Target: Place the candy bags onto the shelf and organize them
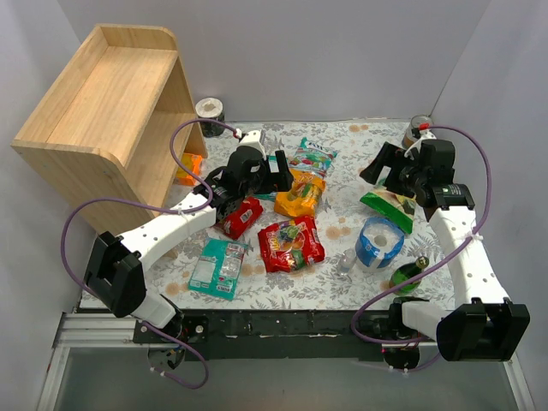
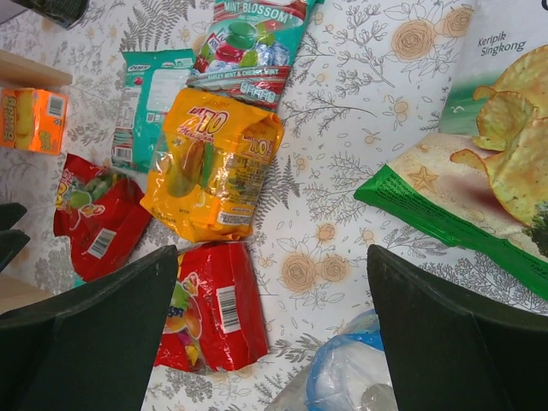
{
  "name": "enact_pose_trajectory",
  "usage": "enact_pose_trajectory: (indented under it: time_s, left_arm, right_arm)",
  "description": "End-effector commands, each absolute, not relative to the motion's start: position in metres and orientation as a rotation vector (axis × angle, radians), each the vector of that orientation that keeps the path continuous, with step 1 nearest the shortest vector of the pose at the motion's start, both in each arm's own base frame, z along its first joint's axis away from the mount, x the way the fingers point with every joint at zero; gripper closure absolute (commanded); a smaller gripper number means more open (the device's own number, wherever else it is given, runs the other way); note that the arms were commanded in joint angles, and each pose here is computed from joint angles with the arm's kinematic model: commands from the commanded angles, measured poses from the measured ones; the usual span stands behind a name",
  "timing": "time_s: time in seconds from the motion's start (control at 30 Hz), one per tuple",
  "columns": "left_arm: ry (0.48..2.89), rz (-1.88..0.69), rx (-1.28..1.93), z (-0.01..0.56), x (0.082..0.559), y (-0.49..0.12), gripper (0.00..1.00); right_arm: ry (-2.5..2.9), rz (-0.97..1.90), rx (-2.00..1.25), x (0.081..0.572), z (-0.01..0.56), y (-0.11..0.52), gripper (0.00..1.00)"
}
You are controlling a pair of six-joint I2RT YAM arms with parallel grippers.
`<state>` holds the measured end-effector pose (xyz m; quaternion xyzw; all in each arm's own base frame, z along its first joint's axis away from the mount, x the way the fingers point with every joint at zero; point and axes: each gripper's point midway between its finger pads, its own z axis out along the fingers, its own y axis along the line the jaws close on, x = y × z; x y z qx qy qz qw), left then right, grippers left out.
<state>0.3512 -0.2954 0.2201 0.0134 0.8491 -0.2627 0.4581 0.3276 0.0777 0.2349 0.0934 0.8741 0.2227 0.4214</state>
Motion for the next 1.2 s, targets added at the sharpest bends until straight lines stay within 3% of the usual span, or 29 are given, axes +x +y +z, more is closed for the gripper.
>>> enact_pose_trajectory:
  time_s: [0.0, 0.33, 0.47, 0.77, 1.17]
  left_arm:
    - [2.008, -0.612, 0.021, 0.252, 0.354, -0.284, 0.02]
    - [1.991, -0.597, 0.069, 0.253, 0.354, -0.283, 0.02]
    - [2.001, -0.606, 0.079, 0.250, 0.351, -0.284, 0.02]
    - [1.971, -0.647, 0.072, 0.270, 0.338, -0.276, 0.02]
    - [2.061, -0.656, 0.007, 0.243, 0.312, -0.259, 0.02]
  right_arm:
    - [2.117, 0.570, 0.268, 0.338, 0.252, 0.077, 0.02]
    - [2.046, 0.757, 0.077, 0.338, 0.275, 0.119, 0.02]
    - [2.071, 0.775, -0.140, 0.324, 0.273, 0.173, 0.02]
    - [2.158, 0.828, -0.492, 0.283, 0.236, 0.253, 0.02]
    - [2.454, 0.680, -0.573, 0.237, 0.148, 0.257, 0.04]
